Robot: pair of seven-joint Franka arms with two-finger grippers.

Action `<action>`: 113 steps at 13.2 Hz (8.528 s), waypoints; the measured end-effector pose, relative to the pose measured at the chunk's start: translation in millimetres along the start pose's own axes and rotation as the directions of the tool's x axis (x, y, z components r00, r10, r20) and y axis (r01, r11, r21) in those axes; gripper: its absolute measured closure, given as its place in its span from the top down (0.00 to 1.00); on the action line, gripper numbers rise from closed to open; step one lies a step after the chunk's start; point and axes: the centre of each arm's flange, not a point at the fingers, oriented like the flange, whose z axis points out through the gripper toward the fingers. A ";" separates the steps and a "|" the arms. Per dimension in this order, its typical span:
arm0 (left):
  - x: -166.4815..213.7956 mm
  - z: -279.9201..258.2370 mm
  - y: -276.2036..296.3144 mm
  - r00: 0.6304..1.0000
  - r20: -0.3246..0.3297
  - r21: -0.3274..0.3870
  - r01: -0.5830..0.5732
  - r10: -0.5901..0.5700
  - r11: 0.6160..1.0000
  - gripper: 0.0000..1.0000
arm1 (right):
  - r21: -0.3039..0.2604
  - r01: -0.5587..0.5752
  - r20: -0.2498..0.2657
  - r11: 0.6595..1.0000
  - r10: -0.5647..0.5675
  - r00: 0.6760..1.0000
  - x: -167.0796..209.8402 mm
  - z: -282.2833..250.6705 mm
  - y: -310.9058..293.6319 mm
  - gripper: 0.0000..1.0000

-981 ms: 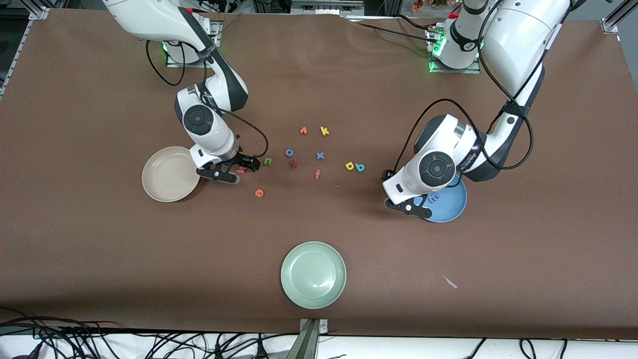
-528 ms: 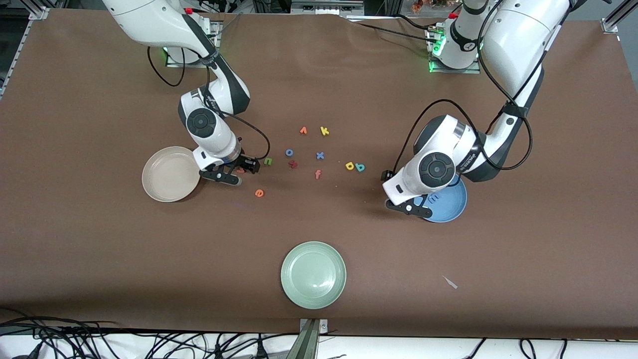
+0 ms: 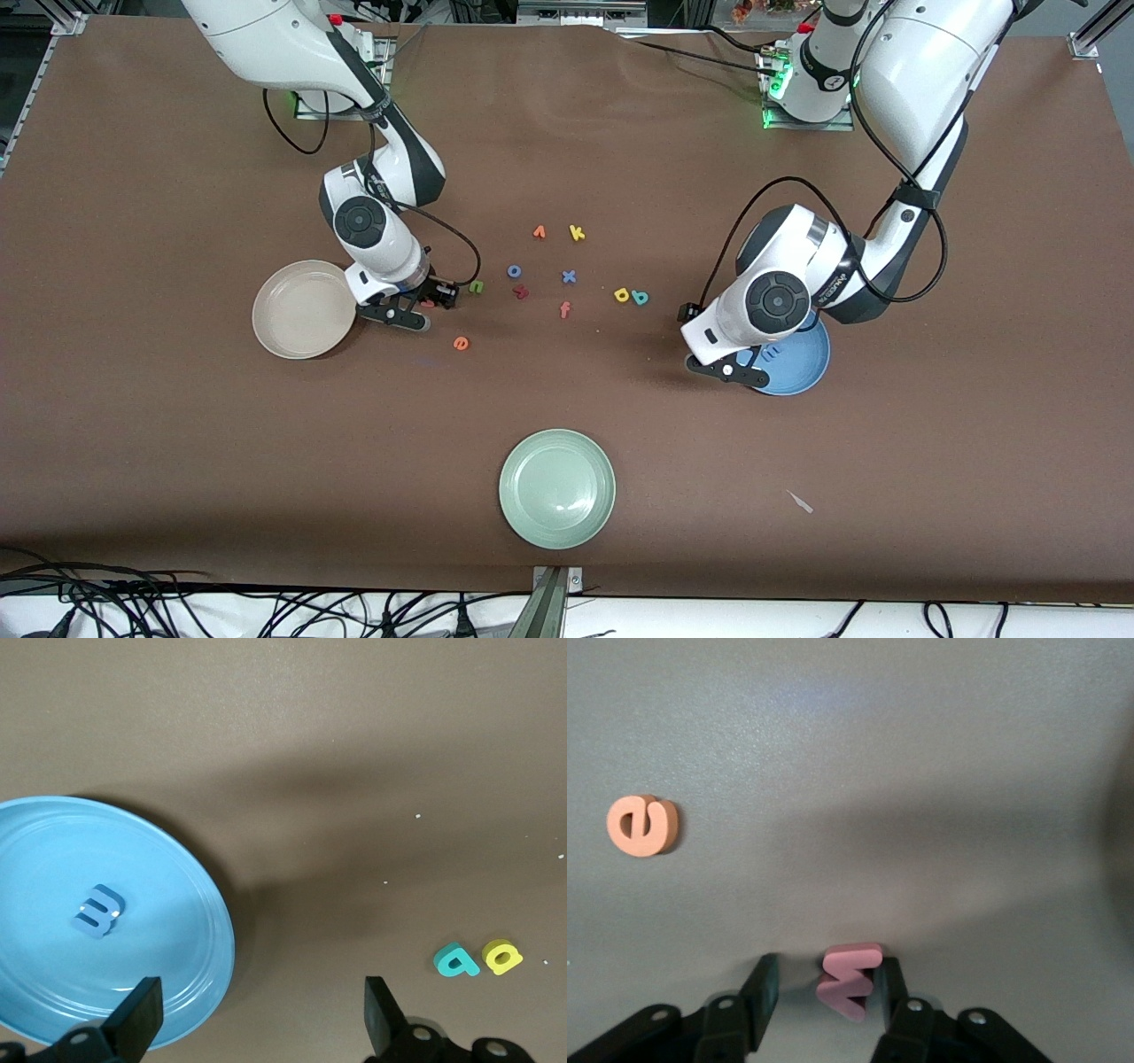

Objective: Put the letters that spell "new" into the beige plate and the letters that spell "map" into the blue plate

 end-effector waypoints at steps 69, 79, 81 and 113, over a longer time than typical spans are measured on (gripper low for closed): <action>-44.2 6.5 103.3 0.795 0.097 0.275 -0.600 0.599 0.752 0.28 | -0.028 -0.015 0.052 0.999 0.017 0.999 -32.7 -14.4 -74.9 0.26; -1.9 42.6 -64.8 0.881 0.088 0.207 -0.473 0.465 0.857 0.54 | -0.155 0.267 0.124 0.951 -0.249 0.961 102.9 -84.9 104.0 0.26; -2.0 42.8 -55.9 0.875 0.085 0.203 -0.483 0.476 0.852 0.75 | -0.158 0.273 0.132 0.949 -0.254 0.958 114.2 -83.7 128.0 0.26; -74.6 111.5 125.0 0.825 -0.125 -0.154 0.532 -0.550 0.833 0.55 | -0.004 0.004 0.044 1.000 -0.004 0.999 85.0 -1.7 -79.3 0.56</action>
